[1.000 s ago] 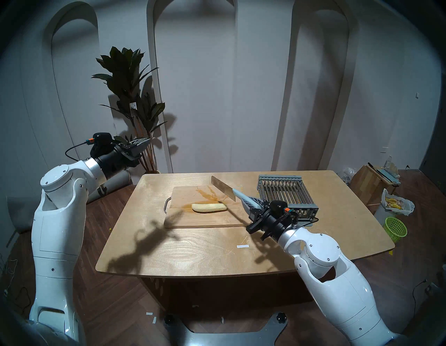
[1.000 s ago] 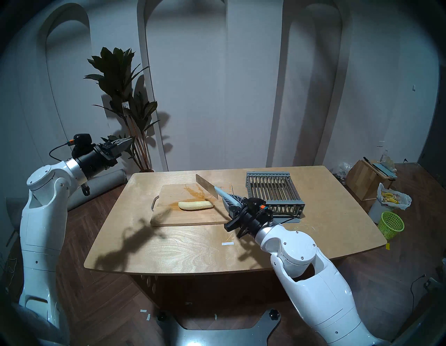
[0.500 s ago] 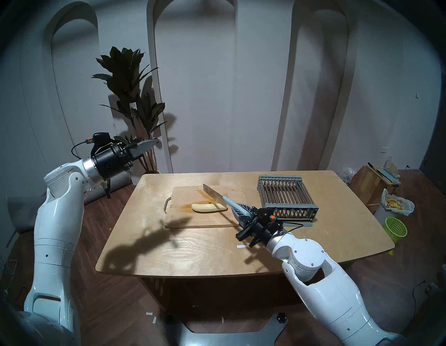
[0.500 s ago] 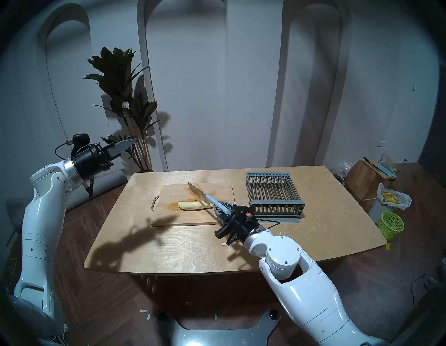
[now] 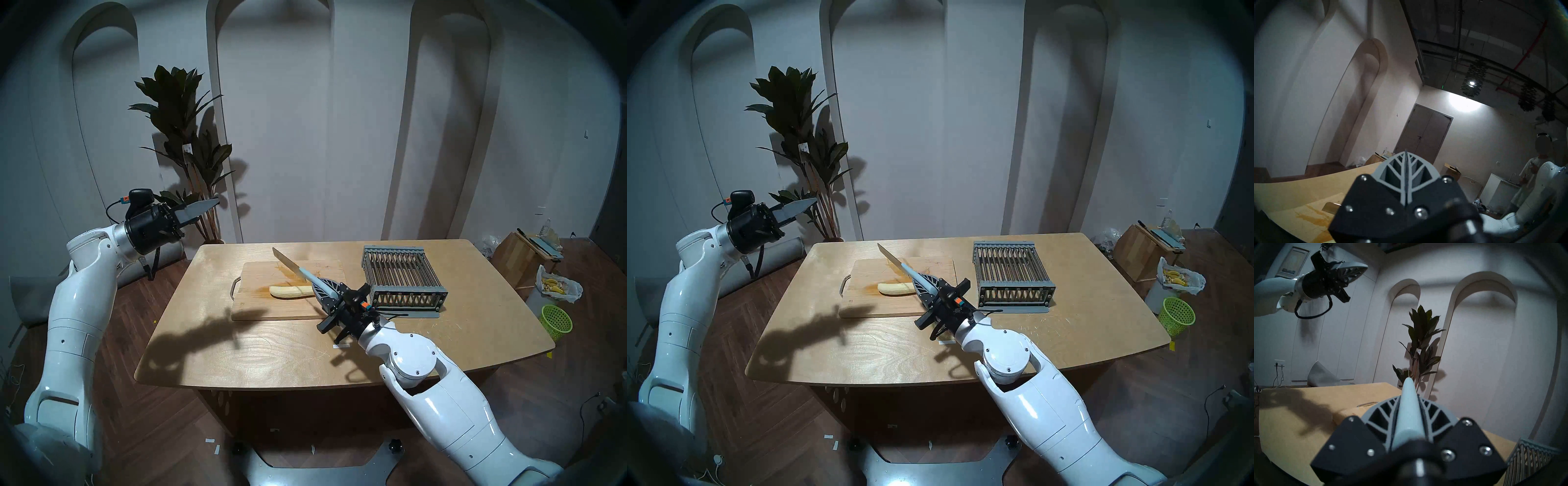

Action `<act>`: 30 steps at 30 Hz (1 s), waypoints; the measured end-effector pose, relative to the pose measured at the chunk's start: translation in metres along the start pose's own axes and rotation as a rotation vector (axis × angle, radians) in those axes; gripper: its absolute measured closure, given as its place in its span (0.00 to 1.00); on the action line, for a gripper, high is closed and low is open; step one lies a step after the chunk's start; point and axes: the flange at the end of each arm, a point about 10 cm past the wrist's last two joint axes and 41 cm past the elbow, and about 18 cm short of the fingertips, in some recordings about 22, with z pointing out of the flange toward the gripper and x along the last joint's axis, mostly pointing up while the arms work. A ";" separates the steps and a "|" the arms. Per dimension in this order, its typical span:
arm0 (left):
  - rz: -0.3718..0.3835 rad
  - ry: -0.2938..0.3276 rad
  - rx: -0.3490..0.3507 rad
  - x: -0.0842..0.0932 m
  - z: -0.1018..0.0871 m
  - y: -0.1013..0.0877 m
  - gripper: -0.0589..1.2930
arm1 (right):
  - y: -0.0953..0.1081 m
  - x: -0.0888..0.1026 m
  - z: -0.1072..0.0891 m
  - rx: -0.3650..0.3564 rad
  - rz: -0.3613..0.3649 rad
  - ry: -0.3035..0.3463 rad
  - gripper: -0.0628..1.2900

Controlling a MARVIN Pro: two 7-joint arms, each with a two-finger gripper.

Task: Cut the banana into four pieces on the cutting board

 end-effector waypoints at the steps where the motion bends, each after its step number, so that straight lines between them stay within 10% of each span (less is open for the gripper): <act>1: -0.002 -0.002 -0.004 0.000 0.002 -0.001 0.98 | -0.001 -0.002 0.001 0.000 -0.005 0.005 0.76; 21: -0.017 -0.086 -0.139 -0.021 0.062 -0.008 0.98 | -0.007 -0.020 0.013 -0.039 -0.052 0.070 0.76; 30: -0.012 -0.116 -0.168 -0.033 0.075 -0.006 0.98 | -0.002 -0.020 0.014 -0.135 0.142 0.077 0.76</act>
